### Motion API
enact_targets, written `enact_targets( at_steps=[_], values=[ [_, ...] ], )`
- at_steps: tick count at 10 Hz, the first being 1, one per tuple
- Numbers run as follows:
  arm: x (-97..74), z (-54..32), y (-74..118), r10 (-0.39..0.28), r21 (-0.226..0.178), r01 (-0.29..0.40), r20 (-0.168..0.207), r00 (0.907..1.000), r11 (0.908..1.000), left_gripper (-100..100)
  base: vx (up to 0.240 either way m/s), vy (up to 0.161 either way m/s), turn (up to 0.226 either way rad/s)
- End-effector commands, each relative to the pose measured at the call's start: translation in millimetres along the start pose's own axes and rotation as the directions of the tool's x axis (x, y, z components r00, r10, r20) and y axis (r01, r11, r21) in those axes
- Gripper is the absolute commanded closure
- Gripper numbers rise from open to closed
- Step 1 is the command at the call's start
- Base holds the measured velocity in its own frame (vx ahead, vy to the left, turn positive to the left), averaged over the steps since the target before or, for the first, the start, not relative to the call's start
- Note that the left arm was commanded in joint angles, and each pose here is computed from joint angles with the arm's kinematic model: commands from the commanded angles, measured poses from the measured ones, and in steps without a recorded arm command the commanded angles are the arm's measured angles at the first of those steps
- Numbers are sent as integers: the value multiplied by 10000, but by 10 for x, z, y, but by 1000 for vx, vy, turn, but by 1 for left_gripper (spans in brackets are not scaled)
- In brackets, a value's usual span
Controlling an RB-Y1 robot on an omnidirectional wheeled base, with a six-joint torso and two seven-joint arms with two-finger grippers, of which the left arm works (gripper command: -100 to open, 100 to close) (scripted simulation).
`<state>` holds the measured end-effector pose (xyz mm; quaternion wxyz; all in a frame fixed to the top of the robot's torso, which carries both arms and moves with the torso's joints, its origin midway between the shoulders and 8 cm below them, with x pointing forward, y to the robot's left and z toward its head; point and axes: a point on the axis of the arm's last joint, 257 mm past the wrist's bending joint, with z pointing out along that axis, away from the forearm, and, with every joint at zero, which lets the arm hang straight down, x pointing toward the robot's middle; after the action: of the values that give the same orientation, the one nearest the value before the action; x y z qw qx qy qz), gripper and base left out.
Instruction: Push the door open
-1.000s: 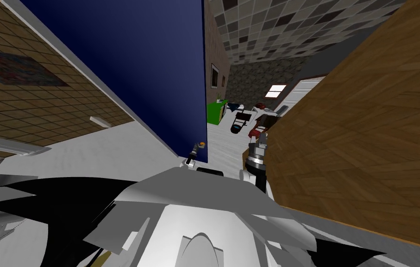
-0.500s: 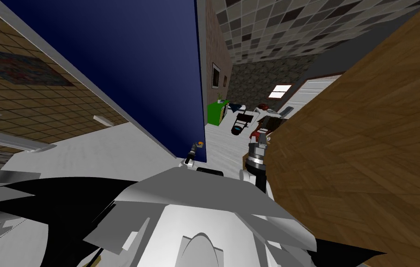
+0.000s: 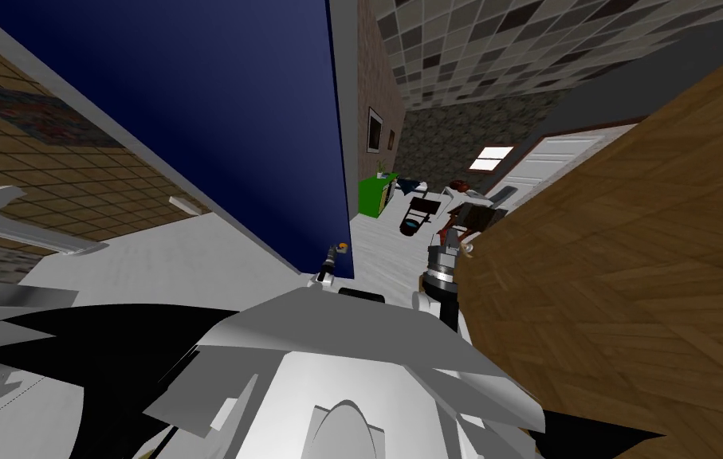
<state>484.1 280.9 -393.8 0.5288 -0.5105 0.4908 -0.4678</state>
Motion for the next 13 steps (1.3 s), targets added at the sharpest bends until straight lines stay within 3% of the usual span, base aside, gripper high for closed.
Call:
enact_targets(
  at_steps=[1, 6, 8, 13],
  values=[
    [-46, 30, -58, 1, 104, -2, 116, 9999, 9999, 100, 122, -63, 39],
    [-101, 3, -21, -402, 28, 401, 694, 9968, 9992, 100, 164, -87, 65],
    [-375, -15, -10, -185, 37, 183, 1021, 9946, 9998, 100, 93, -20, 41],
    [-680, -34, -23, -51, 52, 43, 1560, 9877, 10000, 100, 172, -33, 32]
  ],
)
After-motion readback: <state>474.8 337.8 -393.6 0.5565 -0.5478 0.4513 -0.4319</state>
